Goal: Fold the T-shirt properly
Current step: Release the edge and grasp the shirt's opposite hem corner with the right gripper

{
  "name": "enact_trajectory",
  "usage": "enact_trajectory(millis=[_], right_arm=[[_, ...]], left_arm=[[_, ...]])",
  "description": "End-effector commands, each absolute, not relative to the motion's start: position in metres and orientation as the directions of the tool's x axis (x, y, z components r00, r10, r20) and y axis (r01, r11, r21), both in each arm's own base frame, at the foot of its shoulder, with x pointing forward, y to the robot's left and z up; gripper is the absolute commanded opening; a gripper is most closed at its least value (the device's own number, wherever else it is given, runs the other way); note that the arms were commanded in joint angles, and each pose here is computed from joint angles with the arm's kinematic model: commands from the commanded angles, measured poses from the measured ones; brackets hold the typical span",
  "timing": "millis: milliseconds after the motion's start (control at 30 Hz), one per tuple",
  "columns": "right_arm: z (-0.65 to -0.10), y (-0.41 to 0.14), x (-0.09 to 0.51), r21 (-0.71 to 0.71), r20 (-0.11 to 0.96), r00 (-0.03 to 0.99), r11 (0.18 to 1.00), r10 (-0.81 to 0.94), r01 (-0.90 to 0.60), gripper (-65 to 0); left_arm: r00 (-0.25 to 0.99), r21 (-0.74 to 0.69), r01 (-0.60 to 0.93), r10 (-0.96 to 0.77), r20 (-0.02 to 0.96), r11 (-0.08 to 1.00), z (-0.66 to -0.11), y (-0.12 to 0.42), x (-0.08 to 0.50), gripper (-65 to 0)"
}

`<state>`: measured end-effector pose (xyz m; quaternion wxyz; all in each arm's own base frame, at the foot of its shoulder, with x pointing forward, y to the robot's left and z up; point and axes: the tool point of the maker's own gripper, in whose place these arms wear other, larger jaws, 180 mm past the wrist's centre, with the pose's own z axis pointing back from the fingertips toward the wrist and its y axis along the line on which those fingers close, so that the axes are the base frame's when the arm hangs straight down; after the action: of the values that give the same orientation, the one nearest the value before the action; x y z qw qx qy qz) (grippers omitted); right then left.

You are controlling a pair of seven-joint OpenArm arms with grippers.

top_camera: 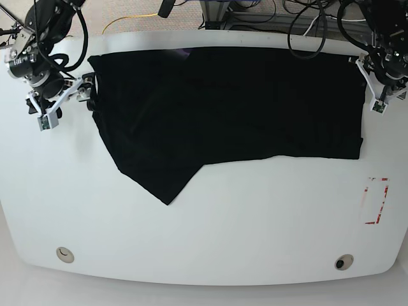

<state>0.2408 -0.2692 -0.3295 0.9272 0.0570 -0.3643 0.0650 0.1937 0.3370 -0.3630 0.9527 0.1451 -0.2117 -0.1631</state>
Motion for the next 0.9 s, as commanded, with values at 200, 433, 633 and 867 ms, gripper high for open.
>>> enact_trajectory(millis=[200,433,633,867], right_arm=[[-0.315,-0.266,0.312,0.056,0.727,0.681,0.980,0.093,-0.193,-9.5],[-0.319,-0.258,0.361,0.070,0.724,0.682,0.974,0.099,-0.216,-9.8],[-0.334,-0.244,0.397,0.124,0.715,0.694,0.963,0.079,-0.237,-10.1],[-0.367,-0.223,0.419,0.200,0.692,0.721,0.947,0.045,-0.251,-10.3]], left_arm=[[0.840,0.378,0.240,-0.386,0.380,0.894,-0.350,0.342,0.204,-27.1],[0.842,0.376,0.238,-0.384,0.380,0.895,-0.350,0.342,0.204,-27.1],[0.842,0.375,0.238,-0.383,0.380,0.896,-0.351,0.341,0.204,-27.1],[0.841,0.374,0.236,-0.381,0.383,0.897,-0.351,0.341,0.204,-27.1]])
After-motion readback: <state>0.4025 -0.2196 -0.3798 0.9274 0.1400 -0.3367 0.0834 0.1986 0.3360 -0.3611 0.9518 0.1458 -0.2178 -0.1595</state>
